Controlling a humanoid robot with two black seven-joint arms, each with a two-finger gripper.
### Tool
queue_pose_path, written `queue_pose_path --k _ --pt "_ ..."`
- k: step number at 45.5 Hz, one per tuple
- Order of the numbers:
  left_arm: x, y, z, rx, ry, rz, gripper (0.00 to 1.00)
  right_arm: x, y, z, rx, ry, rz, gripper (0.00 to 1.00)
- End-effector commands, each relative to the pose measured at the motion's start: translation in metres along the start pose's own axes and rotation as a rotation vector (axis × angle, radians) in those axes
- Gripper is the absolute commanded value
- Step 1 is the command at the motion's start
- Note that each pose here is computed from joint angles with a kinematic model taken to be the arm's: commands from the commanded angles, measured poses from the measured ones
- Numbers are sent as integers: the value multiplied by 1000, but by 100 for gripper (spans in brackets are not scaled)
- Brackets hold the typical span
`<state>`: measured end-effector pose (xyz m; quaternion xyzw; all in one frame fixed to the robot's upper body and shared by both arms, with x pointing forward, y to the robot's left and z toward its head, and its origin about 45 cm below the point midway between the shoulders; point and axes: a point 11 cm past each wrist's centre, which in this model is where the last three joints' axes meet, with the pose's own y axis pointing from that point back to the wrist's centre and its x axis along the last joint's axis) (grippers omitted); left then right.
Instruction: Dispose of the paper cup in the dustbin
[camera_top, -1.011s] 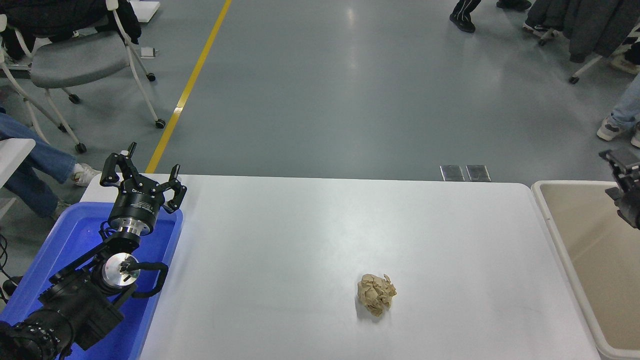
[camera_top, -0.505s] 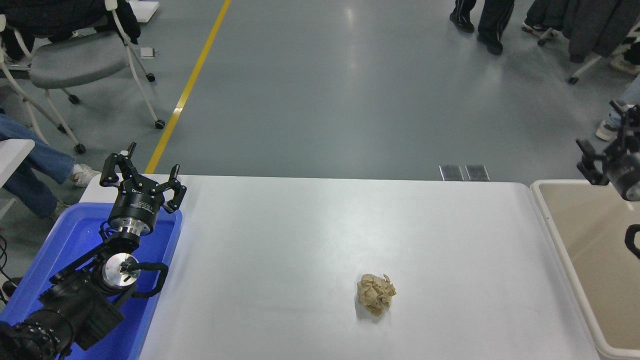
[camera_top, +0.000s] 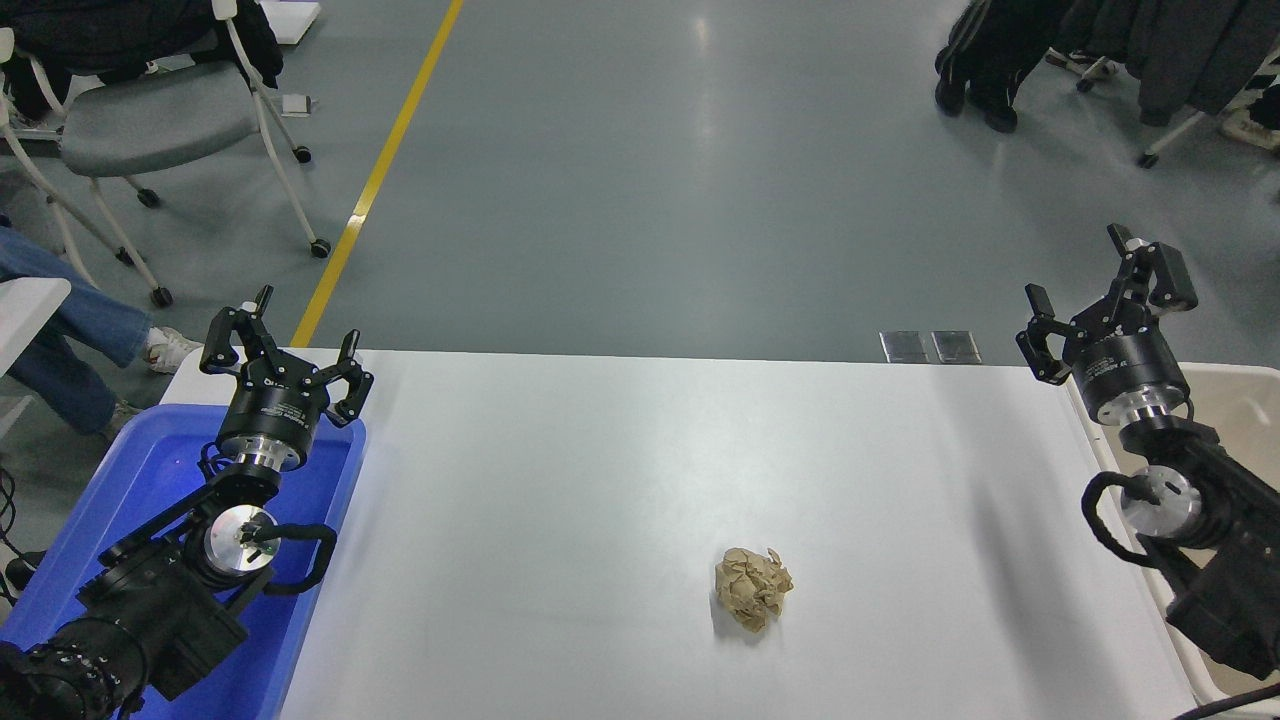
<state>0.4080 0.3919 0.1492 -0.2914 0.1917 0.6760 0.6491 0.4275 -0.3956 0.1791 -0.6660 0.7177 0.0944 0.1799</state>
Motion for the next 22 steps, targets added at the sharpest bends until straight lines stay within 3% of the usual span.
queue_pose_path --k 1,22 --pt "0 0 0 0 0 0 100 -2 10 21 -24 -11 14 100" --pt "0 0 0 0 0 0 100 1 17 39 -106 70 -15 100"
